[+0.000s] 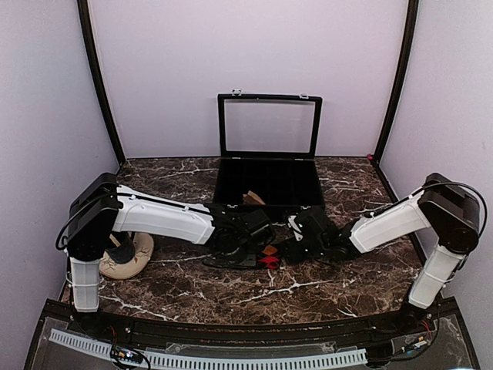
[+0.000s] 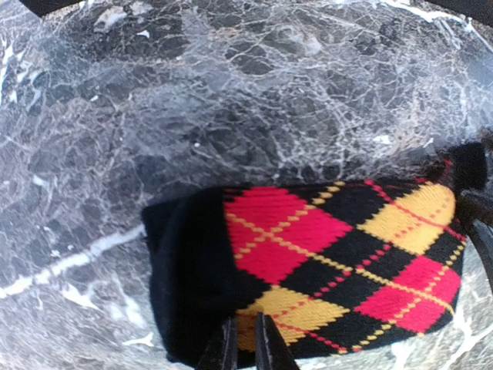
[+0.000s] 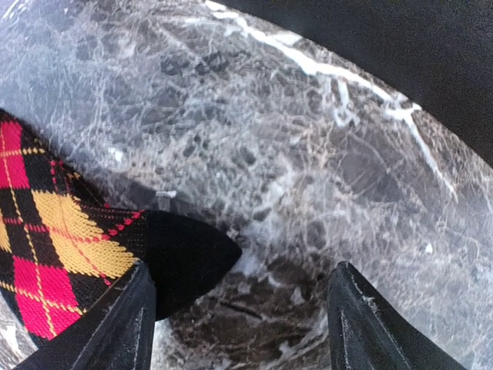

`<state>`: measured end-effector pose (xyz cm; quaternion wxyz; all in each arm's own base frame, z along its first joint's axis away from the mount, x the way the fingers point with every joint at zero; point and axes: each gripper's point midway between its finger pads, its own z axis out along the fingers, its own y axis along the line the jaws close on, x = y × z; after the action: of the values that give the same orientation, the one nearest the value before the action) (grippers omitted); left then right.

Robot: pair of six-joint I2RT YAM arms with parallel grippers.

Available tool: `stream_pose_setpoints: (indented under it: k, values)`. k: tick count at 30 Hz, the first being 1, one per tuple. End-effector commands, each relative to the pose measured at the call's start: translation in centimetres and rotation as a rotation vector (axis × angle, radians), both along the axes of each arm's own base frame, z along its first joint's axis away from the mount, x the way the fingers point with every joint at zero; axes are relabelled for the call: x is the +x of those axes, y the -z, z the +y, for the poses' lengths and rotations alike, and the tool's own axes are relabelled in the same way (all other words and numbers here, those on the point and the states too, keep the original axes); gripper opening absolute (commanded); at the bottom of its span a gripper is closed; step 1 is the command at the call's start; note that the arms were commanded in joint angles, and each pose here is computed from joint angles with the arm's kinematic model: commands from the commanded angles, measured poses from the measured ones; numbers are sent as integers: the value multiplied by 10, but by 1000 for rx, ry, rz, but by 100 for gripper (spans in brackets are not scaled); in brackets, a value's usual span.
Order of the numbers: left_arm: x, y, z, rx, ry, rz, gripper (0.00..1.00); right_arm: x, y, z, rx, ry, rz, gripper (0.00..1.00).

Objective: Roll the socks
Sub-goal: Rotate the sock at the center of the board.

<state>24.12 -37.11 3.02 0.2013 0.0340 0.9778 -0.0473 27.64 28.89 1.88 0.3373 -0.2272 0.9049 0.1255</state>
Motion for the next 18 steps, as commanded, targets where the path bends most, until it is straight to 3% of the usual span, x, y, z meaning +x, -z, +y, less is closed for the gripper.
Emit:
stream_pose_setpoints:
  k: [1,18]
  values:
    - [6,-12,5,42,66,-34,13,-32,28,-23,-106,1,103,70]
    - [6,0,-1,18,182,-18,13,-81,19,-20,-83,-35,131,70]
